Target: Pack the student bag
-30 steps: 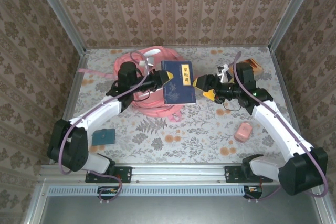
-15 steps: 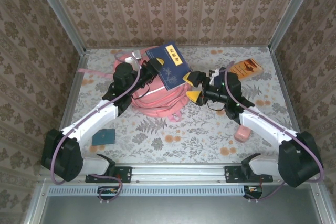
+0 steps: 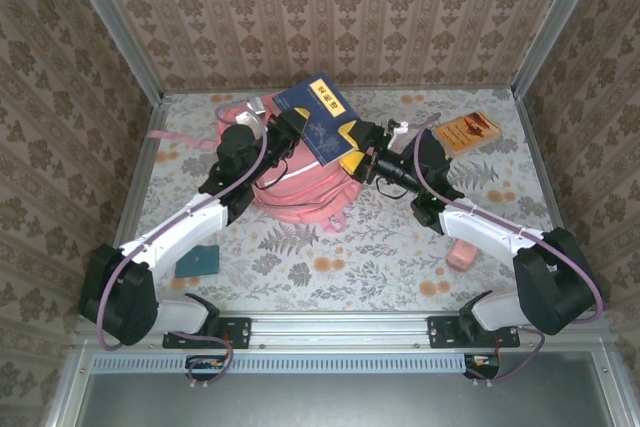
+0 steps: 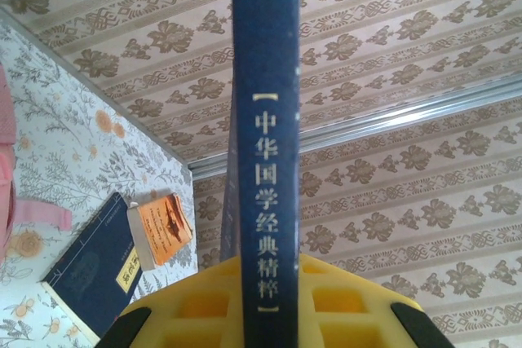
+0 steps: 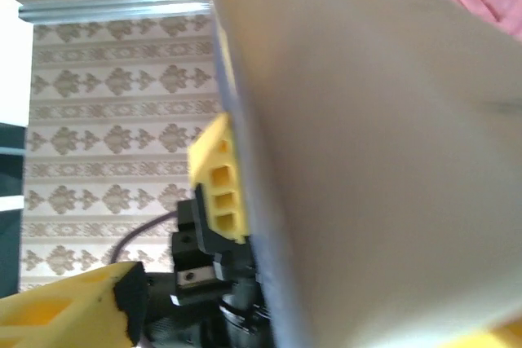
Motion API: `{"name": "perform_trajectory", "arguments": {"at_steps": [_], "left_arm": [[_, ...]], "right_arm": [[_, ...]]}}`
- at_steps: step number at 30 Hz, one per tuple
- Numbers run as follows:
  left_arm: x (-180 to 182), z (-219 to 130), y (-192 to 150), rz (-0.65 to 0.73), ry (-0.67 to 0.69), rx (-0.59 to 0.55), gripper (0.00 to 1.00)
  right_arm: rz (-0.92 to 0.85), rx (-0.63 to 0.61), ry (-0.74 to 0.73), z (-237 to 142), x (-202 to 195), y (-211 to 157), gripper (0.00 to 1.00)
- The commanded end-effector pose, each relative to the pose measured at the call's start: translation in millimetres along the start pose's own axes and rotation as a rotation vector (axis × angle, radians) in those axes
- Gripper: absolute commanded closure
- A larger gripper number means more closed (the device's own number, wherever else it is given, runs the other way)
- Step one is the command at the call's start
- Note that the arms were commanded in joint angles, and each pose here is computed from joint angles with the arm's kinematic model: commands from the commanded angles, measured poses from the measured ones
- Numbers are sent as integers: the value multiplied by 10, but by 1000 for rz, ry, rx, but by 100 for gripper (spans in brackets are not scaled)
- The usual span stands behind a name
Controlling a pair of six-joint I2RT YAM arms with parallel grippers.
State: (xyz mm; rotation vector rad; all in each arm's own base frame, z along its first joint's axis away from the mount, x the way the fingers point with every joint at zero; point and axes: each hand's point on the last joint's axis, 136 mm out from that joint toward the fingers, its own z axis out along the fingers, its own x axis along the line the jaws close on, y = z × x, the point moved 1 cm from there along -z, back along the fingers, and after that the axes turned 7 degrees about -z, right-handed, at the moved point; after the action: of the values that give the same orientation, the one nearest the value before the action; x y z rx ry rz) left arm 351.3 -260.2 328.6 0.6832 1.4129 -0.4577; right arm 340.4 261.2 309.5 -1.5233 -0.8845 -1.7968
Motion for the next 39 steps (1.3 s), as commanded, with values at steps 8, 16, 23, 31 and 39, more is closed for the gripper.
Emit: {"name": "perform_trajectory", "arguments": {"at_steps": [8,16,23,31,39], "left_arm": [[-109,-32,-1,-44,-54,-30,100],[74,-57,-42,-46,3,-15,91],[413,-256,-25,-7,151,-14,25],[978,-759,25,342,593,95,2],[1164,-673,-114,716,737,417,2]], "right_arm": [[-55,-121,87,-77,240,127,46],[-214,-154,-24,-197,275,102,74],[-320,-140,-186,-305,109,92,92],[-490,-128,-498,-771,-265,216,94],[-515,-144,-707,-1314,-523,365,94]]}}
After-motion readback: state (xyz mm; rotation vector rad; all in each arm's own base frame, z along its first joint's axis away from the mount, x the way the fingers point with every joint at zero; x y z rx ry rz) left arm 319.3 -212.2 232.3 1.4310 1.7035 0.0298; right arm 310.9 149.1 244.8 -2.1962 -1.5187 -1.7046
